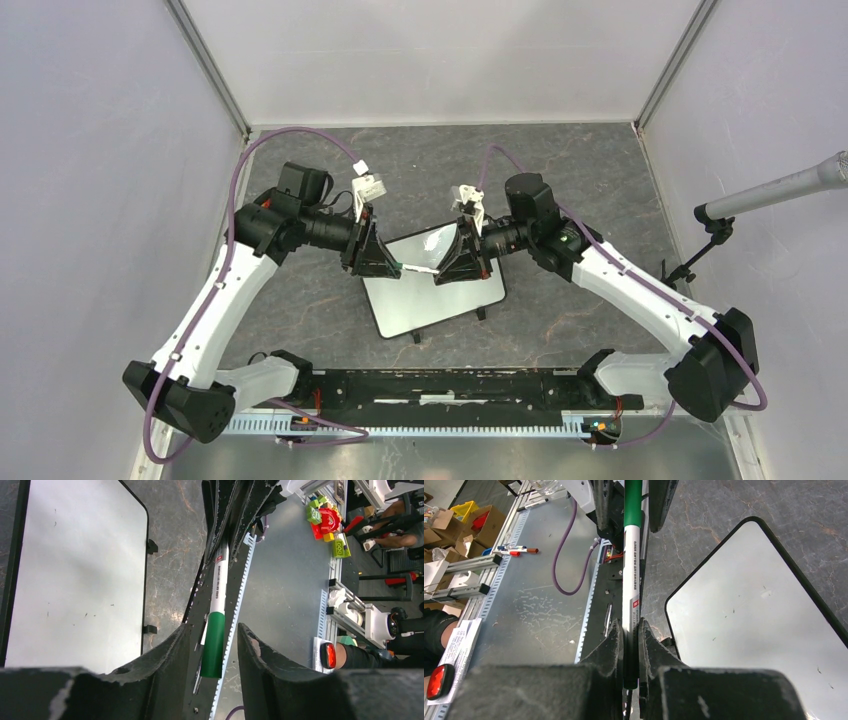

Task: Write a sentence on the whiteboard
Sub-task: Pass from the right arm to the left, then open the pen cap from the whiteboard marker.

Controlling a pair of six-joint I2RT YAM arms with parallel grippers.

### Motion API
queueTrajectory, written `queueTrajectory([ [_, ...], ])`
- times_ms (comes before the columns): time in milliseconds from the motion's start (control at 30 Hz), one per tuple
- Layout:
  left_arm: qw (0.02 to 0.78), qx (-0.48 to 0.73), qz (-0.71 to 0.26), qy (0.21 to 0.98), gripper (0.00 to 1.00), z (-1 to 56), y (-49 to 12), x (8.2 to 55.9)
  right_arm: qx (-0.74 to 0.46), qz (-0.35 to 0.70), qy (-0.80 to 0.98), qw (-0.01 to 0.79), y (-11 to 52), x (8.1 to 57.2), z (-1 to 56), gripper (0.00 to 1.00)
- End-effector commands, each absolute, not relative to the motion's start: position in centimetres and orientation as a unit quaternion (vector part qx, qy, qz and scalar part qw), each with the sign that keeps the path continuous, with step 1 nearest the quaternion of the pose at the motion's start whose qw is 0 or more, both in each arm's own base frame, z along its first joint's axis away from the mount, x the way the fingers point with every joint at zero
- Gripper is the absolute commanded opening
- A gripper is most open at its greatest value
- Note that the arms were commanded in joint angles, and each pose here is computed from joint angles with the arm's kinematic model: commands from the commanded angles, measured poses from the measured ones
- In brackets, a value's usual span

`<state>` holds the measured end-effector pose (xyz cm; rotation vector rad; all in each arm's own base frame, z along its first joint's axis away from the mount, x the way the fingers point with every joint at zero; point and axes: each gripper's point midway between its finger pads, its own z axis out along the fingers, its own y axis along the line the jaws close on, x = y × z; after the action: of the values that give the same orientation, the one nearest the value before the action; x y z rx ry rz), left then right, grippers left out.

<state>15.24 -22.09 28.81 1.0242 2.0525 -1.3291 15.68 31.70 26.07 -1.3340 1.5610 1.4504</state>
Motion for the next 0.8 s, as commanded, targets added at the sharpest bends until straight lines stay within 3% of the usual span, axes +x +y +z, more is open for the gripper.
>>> queueTrajectory([
  [0, 0.272, 0.39, -0.484, 0.735, 0.42, 29.6, -22.4, 15.4, -0.514, 0.556, 0.566, 0.327, 31.7, 15.3, 28.3, 0.0],
  [167, 0.276, 0.388, -0.495, 0.727, 0.13, 29.8, -22.6, 15.2, -0.514, 0.559, 0.563, 0.326, 31.8, 15.3, 28.6, 0.0],
  [200, 0.277, 0.387, -0.498, 0.725, 0.08, 29.8, -22.7, 15.2, -0.51, 0.554, 0.567, 0.335, 31.8, 15.7, 28.7, 0.06],
  [300, 0.291, 0.376, -0.511, 0.716, 0.03, 30.3, -23.1, 15.6, -0.485, 0.538, 0.585, 0.366, 31.4, 17.6, 29.5, 0.55],
  [333, 0.291, 0.362, -0.521, 0.716, 0.03, 30.5, -23.2, 15.6, -0.476, 0.54, 0.584, 0.374, 31.1, 18.2, 30.0, 0.67],
  [367, 0.298, 0.352, -0.529, 0.712, 0.03, 30.9, -23.4, 15.8, -0.456, 0.547, 0.593, 0.376, 30.8, 18.7, 30.6, 0.72],
  [600, 0.321, 0.27, -0.593, 0.688, 0.02, 33.1, -23.6, 17.9, -0.406, 0.564, 0.561, 0.451, 28.9, 19.9, 34.3, 0.96],
  [767, 0.348, 0.251, -0.625, 0.653, 0.02, 35.2, -23.8, 18.3, -0.404, 0.614, 0.54, 0.411, 29.2, 18.3, 35.7, 0.96],
])
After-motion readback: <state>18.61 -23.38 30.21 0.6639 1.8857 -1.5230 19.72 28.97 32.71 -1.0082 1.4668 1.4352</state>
